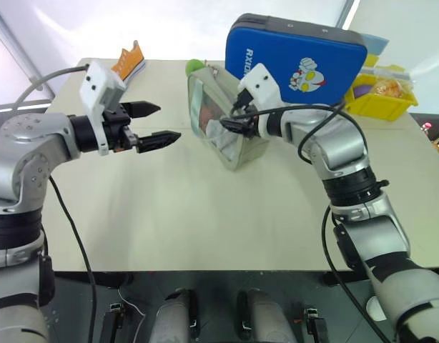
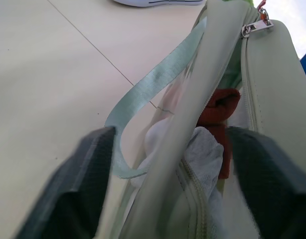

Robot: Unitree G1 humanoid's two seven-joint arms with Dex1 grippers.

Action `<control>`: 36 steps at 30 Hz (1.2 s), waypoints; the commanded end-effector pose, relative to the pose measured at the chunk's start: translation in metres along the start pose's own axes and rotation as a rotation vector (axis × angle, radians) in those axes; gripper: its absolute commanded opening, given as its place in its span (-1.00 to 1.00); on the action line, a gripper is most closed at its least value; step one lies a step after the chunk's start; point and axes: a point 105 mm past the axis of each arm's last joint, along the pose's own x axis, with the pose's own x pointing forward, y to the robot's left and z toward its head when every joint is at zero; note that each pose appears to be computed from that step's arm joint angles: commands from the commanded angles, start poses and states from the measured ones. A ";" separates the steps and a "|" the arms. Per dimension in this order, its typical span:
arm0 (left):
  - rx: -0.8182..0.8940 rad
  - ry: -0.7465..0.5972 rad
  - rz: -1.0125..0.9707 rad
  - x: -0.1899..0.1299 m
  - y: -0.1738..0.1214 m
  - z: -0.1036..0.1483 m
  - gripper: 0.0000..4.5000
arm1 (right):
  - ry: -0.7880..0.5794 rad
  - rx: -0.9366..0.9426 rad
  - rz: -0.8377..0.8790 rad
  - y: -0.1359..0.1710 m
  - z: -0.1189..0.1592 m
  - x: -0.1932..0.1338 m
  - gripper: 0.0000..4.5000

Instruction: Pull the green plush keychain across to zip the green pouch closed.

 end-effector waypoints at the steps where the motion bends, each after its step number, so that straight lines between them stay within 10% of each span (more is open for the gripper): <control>1: 0.050 -0.048 0.044 -0.011 0.003 0.018 1.00 | -0.049 -0.083 0.020 0.001 0.018 -0.001 -0.48; 3: 0.049 -0.047 0.054 -0.012 0.004 0.018 1.00 | -0.051 -0.131 0.041 0.001 0.018 -0.002 -0.97; 16: 0.062 -0.013 0.138 -0.033 0.028 0.014 1.00 | -0.286 -0.482 0.375 -0.018 0.027 -0.063 -0.99; 23: 0.060 -0.018 0.123 -0.028 0.022 0.013 1.00 | -0.224 -0.447 0.505 0.009 -0.019 -0.064 -0.99; 29: 0.053 0.000 0.141 -0.036 0.026 0.010 1.00 | -0.226 -0.375 0.502 0.011 0.001 -0.083 0.11; 36: 0.024 0.066 0.240 -0.057 0.046 -0.011 1.00 | -0.160 -0.313 0.424 0.006 -0.010 -0.106 0.11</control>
